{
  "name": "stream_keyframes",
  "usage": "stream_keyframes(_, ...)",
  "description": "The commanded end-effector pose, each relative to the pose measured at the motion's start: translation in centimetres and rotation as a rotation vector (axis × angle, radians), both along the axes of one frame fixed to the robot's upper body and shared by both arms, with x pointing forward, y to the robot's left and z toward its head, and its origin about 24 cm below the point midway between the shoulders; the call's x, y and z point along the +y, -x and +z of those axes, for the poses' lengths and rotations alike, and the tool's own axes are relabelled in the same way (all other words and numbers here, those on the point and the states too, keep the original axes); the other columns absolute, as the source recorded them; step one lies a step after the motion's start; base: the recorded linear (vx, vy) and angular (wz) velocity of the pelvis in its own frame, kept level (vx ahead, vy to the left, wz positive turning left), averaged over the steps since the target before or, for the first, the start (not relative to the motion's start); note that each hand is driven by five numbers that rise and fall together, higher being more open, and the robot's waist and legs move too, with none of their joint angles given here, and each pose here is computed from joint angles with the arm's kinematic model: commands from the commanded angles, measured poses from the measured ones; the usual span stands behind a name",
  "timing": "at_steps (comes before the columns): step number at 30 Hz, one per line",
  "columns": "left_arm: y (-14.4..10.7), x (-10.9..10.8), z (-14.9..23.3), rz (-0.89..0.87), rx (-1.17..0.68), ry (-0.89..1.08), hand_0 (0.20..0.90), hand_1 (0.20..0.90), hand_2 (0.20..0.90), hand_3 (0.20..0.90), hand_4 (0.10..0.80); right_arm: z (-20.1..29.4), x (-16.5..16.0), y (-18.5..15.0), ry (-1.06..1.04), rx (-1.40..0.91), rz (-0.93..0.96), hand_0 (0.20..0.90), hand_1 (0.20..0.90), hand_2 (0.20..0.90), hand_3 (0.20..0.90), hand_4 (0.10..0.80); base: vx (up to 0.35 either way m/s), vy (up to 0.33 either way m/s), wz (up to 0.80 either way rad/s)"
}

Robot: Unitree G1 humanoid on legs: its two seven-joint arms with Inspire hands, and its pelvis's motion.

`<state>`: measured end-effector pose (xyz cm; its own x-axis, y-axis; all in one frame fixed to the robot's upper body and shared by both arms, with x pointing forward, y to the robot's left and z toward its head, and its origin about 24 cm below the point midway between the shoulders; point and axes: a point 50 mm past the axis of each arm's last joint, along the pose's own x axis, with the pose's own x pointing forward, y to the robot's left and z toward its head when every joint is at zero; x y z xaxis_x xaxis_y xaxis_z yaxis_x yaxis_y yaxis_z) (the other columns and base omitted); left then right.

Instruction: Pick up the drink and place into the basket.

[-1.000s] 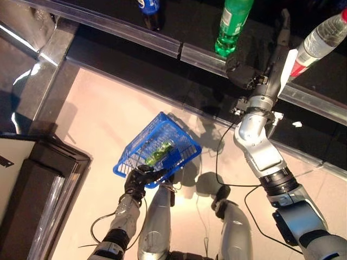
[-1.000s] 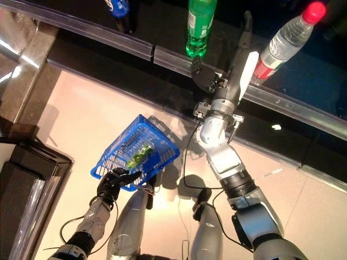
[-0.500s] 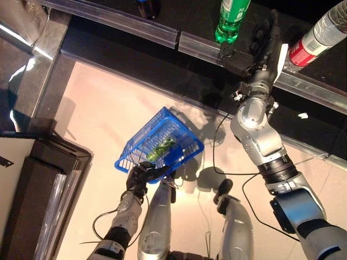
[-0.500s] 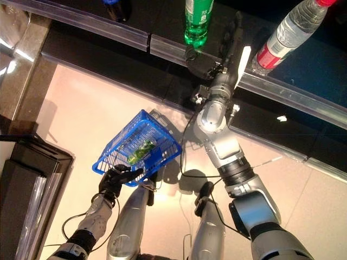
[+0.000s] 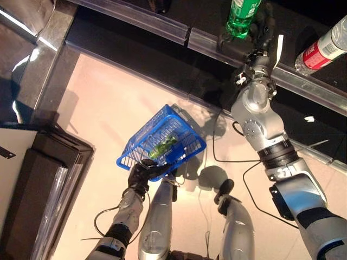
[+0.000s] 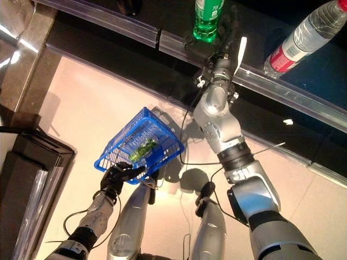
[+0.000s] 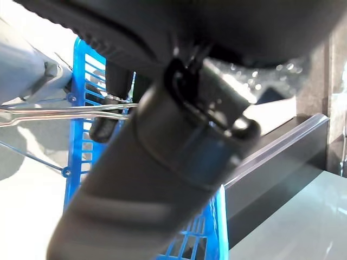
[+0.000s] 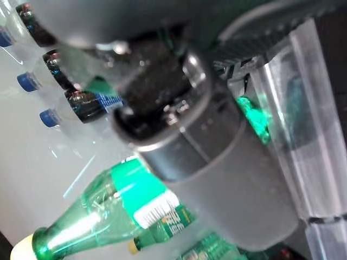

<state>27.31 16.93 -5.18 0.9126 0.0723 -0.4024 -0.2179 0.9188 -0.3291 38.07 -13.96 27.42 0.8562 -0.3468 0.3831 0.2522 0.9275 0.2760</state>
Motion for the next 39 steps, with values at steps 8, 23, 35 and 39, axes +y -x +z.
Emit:
stream_keyframes(8, 7.0, 3.9, -4.6, 0.002, 0.275, -0.144, 0.3, 0.3, 0.3, 0.2, 0.1, 10.1, -2.8, 2.6, 0.028, -0.369, -0.213, 0.9, 0.9, 0.9, 0.9, 0.8, 0.024, -0.01, 0.08)
stream_keyframes(23, 7.4, 4.3, -4.4, -0.004, 0.264, -0.132, 0.3, 0.3, 0.3, 0.2, 0.1, 12.9, -2.3, 3.0, 0.152, -0.418, -0.24, 0.9, 0.9, 0.9, 0.9, 0.8, 0.009, 0.0, 0.01)
stream_keyframes(35, 7.8, 5.6, -4.1, 0.001, 0.25, -0.133, 0.3, 0.3, 0.3, 0.2, 0.1, 13.6, -5.9, 2.1, 0.118, -0.342, -0.354, 0.3, 0.3, 0.3, 0.2, 0.1, -0.001, -0.009, 0.02)
stream_keyframes(39, 7.5, 5.8, -3.6, -0.002, 0.216, -0.132, 0.3, 0.3, 0.3, 0.2, 0.1, 13.4, -6.9, 2.0, 0.112, -0.323, -0.35, 0.3, 0.3, 0.3, 0.2, 0.1, -0.024, -0.026, 0.04)
